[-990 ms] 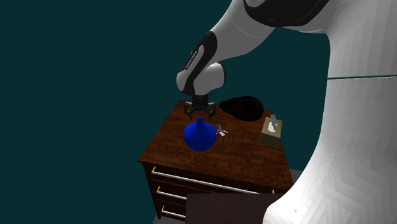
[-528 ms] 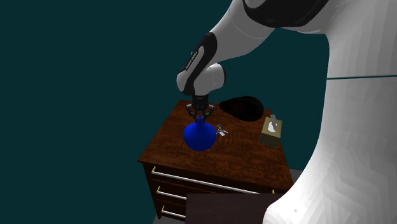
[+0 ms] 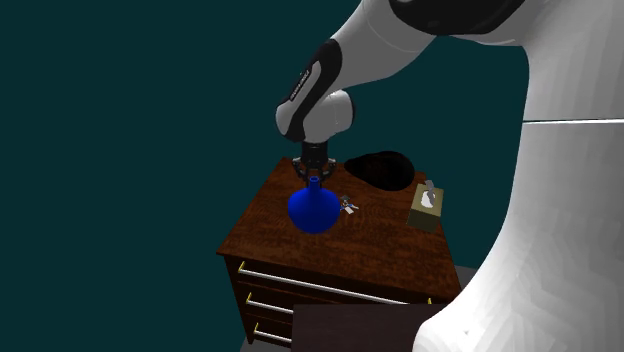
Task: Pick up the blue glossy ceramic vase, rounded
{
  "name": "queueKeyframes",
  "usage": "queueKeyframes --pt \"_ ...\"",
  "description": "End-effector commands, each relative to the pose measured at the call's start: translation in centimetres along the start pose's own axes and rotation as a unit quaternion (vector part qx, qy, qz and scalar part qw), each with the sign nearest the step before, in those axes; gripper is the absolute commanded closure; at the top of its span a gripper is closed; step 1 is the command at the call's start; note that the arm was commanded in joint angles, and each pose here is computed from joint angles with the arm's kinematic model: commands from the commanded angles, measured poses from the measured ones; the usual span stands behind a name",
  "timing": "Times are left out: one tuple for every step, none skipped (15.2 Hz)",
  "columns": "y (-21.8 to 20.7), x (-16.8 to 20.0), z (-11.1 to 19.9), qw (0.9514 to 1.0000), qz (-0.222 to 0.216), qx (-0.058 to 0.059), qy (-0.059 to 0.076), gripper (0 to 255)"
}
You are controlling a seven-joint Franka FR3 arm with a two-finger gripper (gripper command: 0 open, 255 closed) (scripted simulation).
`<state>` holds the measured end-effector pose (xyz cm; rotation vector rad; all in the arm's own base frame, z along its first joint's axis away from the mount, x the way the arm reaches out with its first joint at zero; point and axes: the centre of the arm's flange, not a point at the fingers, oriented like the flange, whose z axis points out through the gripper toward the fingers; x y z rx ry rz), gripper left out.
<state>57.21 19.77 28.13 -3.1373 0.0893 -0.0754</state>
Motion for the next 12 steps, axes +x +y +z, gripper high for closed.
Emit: queueKeyframes --pt "0.0 0.0 -1.0 1.0000 0.000 0.000 0.000 255" --pt "0.0 0.0 -1.6 1.0000 0.000 0.000 0.000 255" --pt "0.0 0.1 -2.1 1.0000 0.000 0.000 0.000 255" --pt "0.0 0.1 -2.6 1.0000 0.000 0.000 0.000 255" --pt "0.0 0.1 -3.2 1.0000 0.000 0.000 0.000 255" --pt "0.0 0.1 -3.7 1.0000 0.000 0.000 0.000 255" --pt "0.0 0.2 -4.2 1.0000 0.000 0.000 0.000 255" --pt "0.0 0.2 -4.7 1.0000 0.000 0.000 0.000 255" --pt "0.0 0.2 -5.3 1.0000 0.000 0.000 0.000 255" --pt "0.0 0.2 -5.8 1.0000 0.000 0.000 0.000 255" --pt "0.0 0.2 -5.9 1.0000 0.000 0.000 0.000 255" --pt "0.0 0.2 -5.9 1.0000 0.000 0.000 0.000 255"
